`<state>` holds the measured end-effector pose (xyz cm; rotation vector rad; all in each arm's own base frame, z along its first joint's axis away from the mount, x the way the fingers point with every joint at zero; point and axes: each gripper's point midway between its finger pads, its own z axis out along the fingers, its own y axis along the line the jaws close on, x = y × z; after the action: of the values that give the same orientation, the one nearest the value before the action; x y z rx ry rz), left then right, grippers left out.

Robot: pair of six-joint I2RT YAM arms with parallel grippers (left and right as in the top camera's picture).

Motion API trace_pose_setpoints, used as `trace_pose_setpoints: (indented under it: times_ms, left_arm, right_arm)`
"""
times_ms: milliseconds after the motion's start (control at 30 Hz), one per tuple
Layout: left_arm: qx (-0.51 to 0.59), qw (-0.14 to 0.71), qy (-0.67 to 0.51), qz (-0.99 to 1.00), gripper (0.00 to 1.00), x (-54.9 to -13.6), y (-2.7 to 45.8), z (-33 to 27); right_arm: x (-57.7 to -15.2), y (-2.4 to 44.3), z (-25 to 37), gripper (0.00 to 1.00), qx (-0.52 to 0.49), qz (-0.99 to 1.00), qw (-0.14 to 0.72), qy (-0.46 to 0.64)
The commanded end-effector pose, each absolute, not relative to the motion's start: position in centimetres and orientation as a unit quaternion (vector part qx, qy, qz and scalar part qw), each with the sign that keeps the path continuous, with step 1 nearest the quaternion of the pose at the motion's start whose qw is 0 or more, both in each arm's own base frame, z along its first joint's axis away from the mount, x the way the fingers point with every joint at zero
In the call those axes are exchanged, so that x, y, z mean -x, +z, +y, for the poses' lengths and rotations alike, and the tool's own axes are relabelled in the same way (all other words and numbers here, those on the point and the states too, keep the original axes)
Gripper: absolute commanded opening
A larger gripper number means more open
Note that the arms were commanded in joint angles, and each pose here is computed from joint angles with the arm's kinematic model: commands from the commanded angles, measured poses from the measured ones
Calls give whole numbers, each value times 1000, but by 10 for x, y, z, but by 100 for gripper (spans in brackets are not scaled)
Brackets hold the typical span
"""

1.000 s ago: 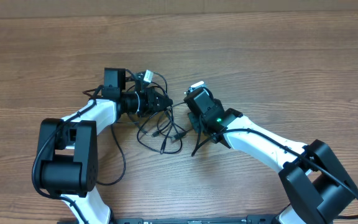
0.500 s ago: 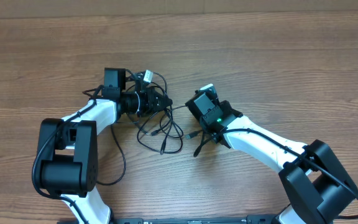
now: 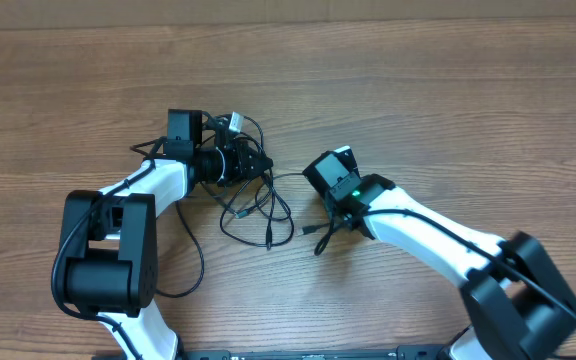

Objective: Untangle cables

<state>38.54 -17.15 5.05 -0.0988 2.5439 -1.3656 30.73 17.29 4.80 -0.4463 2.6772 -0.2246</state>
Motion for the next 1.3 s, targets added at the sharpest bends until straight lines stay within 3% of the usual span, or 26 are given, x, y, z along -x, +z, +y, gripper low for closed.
trace_pose_setpoints:
  times_ms: [0, 233, 533, 600, 733, 833, 1033, 1267]
  left_arm:
    - [19, 150, -463, 874, 4, -389, 59, -168]
    - [13, 159, -466, 871, 4, -392, 62, -169]
    - [-94, 181, -572, 795, 4, -382, 109, -193]
    - [-118, 181, -594, 775, 4, -376, 119, -197]
    - [-202, 192, -645, 711, 4, -356, 144, -202]
    - [-277, 215, -677, 648, 4, -339, 163, -202]
    - [-297, 236, -669, 639, 4, -339, 163, -202]
    - [-292, 244, -654, 654, 4, -345, 158, -204]
  right_arm:
    - [-305, 100, 205, 4, 180, 951, 250, 25]
    - [-276, 168, 227, 4, 231, 917, 289, 148]
    - [-221, 179, 248, 4, 266, 904, 204, 266]
    - [-224, 183, 253, 24, 235, 907, 204, 284]
    - [-243, 200, 263, 50, 181, 902, 239, 312]
    - [-268, 211, 260, 58, 107, 903, 281, 308]
    - [-291, 195, 235, 57, -133, 912, 262, 286]
    - [-299, 158, 248, 61, -201, 915, 205, 282]
